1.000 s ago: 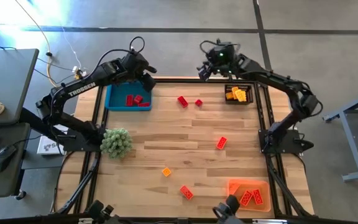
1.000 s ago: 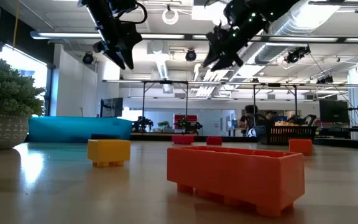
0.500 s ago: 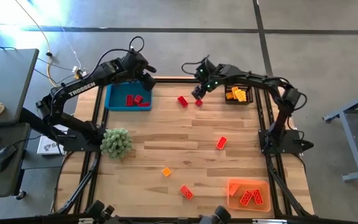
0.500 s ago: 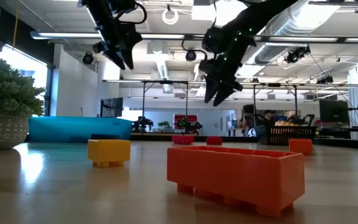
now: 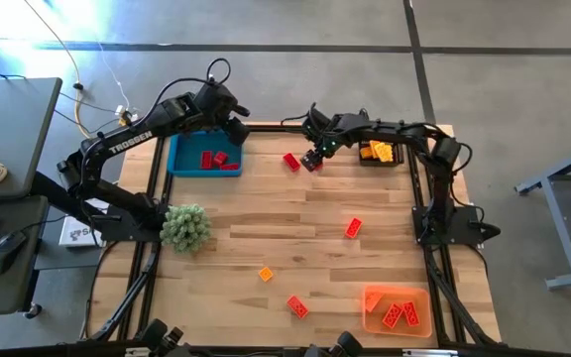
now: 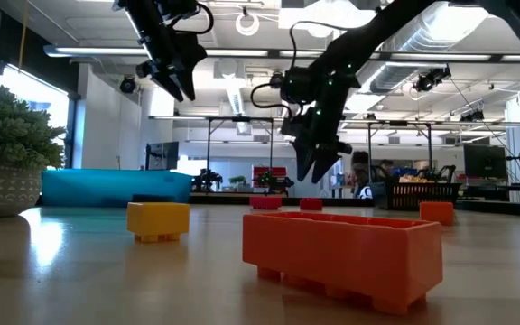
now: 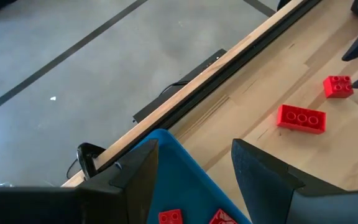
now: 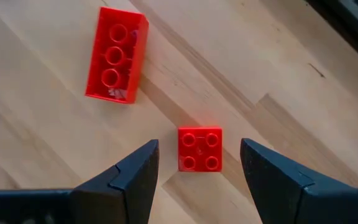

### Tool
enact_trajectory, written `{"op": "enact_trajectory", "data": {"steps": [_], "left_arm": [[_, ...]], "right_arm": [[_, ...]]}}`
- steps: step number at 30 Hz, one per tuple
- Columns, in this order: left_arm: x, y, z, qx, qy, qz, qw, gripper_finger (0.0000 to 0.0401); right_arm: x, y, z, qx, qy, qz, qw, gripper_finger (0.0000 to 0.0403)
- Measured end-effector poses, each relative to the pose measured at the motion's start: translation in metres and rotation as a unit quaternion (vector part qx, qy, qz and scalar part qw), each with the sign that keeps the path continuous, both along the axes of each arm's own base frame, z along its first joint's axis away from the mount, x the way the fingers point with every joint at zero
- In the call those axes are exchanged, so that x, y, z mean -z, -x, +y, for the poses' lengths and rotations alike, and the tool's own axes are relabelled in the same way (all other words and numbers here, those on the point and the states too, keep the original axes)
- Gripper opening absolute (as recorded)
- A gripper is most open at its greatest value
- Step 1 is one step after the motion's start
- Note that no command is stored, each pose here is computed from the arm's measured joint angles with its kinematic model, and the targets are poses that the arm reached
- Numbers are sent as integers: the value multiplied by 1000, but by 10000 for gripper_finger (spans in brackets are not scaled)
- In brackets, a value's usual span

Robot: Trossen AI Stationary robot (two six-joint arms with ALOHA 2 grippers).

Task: Sort & place blocks by color
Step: Put the red game piece into the blue bin

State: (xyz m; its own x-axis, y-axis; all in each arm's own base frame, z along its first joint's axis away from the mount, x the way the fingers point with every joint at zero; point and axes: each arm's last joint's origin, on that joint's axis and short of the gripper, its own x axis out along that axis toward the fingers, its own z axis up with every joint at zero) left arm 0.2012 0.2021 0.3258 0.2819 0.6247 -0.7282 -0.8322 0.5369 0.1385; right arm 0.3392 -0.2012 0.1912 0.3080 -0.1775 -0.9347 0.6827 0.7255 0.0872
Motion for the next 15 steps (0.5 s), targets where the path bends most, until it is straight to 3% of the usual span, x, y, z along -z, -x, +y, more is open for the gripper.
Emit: {"op": "enact_trajectory", "data": {"steps": [15], "left_arm": [[0, 0, 0, 5, 4, -4, 1000, 193]], "right_arm": [[31, -4, -2, 3, -16, 47, 999, 213]]}}
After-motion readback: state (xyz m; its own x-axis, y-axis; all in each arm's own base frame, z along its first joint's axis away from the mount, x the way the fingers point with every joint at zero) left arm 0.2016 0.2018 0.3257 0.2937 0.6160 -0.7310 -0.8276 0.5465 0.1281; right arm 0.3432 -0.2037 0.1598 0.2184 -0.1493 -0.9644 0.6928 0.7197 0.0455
